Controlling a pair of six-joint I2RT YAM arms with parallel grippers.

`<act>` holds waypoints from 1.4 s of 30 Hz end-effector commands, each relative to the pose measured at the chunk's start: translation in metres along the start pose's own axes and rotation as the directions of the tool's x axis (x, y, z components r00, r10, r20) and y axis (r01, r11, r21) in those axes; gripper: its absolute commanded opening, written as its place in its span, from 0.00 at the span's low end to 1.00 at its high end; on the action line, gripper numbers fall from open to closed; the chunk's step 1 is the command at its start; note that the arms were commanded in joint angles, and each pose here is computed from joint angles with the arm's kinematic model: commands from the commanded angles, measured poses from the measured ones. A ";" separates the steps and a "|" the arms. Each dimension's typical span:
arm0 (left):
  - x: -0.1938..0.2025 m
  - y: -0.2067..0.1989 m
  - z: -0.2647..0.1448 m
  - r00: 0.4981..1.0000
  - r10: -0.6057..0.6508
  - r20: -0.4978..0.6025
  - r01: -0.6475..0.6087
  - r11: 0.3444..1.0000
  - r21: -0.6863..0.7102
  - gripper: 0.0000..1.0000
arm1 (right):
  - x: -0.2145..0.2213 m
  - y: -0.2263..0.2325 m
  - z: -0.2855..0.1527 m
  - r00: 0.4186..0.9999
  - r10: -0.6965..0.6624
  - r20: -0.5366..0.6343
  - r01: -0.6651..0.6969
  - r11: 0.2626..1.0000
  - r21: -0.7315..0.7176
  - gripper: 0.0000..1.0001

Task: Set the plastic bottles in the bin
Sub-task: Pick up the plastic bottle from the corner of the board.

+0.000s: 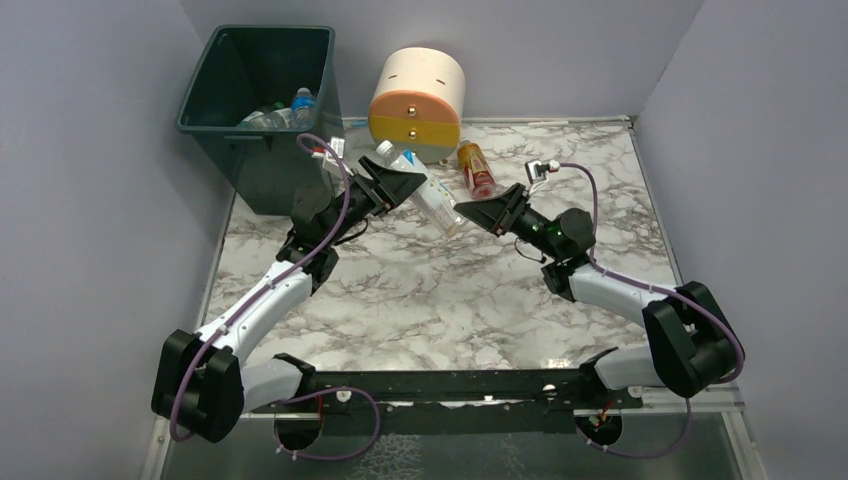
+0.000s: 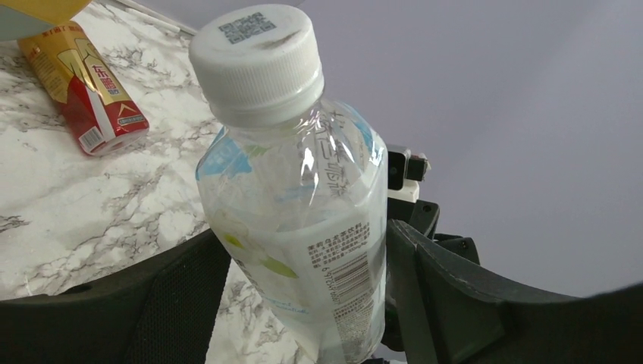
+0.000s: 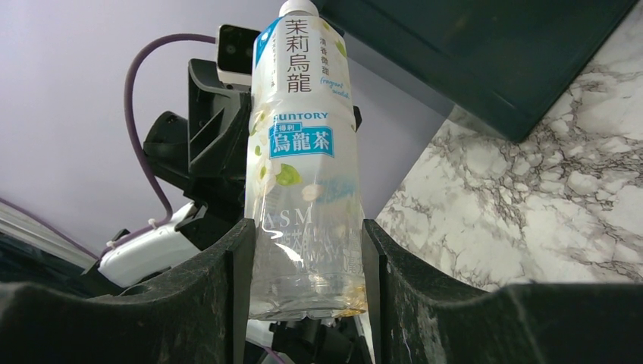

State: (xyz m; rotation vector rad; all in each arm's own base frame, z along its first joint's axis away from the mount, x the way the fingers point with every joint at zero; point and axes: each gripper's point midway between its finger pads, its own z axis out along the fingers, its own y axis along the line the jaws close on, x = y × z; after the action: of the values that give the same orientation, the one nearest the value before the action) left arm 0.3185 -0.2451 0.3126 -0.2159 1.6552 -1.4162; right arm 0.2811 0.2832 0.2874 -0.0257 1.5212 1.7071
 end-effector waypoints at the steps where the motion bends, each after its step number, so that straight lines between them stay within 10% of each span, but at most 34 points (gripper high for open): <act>1: -0.007 -0.007 0.006 1.000 0.022 0.020 -0.023 1.000 0.015 0.75 | -0.004 0.008 0.005 0.999 -0.026 0.019 0.027 0.999 -0.031 0.48; 9: -0.009 -0.006 0.009 0.999 0.035 0.023 -0.035 0.999 0.011 0.69 | 0.001 0.006 -0.002 1.000 -0.025 0.013 0.025 0.999 -0.021 0.58; 19: -0.018 -0.012 0.020 0.997 0.070 0.030 -0.070 0.997 0.011 0.69 | -0.002 0.009 -0.015 0.998 -0.052 0.040 0.050 0.997 0.051 0.99; 33: -0.068 -0.039 0.041 0.984 0.162 0.073 -0.164 0.986 0.017 0.71 | -0.010 -0.001 -0.043 0.989 -0.142 0.040 0.128 0.959 0.252 0.99; 42: -0.166 -0.040 0.041 0.960 0.187 0.208 -0.191 0.982 -0.003 0.72 | 0.001 -0.008 -0.055 0.992 -0.122 0.016 0.112 0.954 0.277 0.99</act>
State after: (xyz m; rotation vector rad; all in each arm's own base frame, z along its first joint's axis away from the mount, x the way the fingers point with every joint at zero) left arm 0.4084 -0.2105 0.4028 -0.1806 1.5258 -1.2430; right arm 0.2582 0.2434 0.2742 0.0422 1.6643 1.4227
